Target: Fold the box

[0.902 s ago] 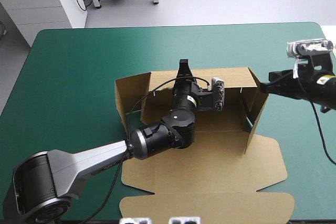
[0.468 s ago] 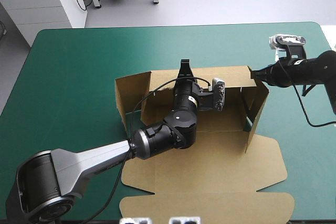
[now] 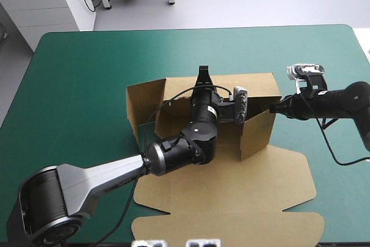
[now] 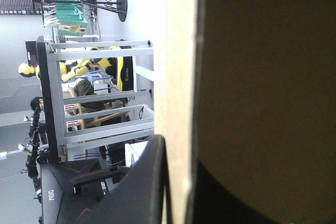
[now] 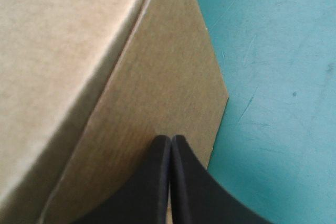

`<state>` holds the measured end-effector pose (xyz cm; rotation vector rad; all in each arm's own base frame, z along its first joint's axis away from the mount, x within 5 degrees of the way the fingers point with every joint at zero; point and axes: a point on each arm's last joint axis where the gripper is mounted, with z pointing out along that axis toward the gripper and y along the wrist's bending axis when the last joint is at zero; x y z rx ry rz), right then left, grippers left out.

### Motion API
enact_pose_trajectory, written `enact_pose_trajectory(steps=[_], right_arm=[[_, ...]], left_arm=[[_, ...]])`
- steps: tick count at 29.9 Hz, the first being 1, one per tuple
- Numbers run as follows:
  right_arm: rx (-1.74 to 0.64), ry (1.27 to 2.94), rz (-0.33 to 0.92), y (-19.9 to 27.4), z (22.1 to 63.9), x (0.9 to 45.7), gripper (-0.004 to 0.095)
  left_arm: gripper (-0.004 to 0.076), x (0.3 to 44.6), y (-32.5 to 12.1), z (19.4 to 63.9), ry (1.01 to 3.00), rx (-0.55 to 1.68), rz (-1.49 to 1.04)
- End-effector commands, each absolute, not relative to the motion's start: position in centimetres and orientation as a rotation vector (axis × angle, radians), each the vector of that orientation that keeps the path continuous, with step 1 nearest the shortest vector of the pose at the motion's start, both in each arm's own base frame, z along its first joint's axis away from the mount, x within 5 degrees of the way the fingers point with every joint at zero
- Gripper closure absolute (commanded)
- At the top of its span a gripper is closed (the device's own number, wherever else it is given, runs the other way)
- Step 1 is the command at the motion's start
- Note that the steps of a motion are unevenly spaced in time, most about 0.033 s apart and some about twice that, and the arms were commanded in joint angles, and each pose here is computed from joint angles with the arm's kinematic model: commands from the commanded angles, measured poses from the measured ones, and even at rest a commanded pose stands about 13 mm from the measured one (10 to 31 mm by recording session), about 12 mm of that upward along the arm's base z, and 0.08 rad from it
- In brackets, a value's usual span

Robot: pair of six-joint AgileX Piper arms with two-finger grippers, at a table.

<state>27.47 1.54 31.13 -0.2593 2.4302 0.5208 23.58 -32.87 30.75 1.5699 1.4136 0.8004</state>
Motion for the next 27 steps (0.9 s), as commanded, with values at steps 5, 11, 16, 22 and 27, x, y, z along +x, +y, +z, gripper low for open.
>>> enact_pose_trajectory(steps=[5, 11, 16, 22, 27], right_arm=[[-0.372, 2.353, 0.495, 1.8, 32.4, 26.1, 0.0920], [-0.425, 2.416, 0.433, 1.5, 31.9, 25.7, 0.0702], [-0.559, 2.420, 0.385, 1.4, 31.7, 25.4, 0.0449], [-0.712, 2.417, 0.408, 1.7, 31.5, 24.9, 0.0363], [-0.763, 2.369, 0.433, 2.0, 31.7, 24.9, 0.0363]], left_arm=[[0.0732, 23.0, -32.8, 32.8, 1.399, 1.516, 0.744], [0.0732, 23.0, -32.8, 32.8, 1.402, 1.507, 0.741], [0.0732, 23.0, -32.8, 32.8, 1.402, 1.507, 0.741], [0.0732, 23.0, -32.8, 32.8, 1.402, 1.507, 0.741], [0.0732, 23.0, -32.8, 32.8, 1.402, 1.507, 0.741]])
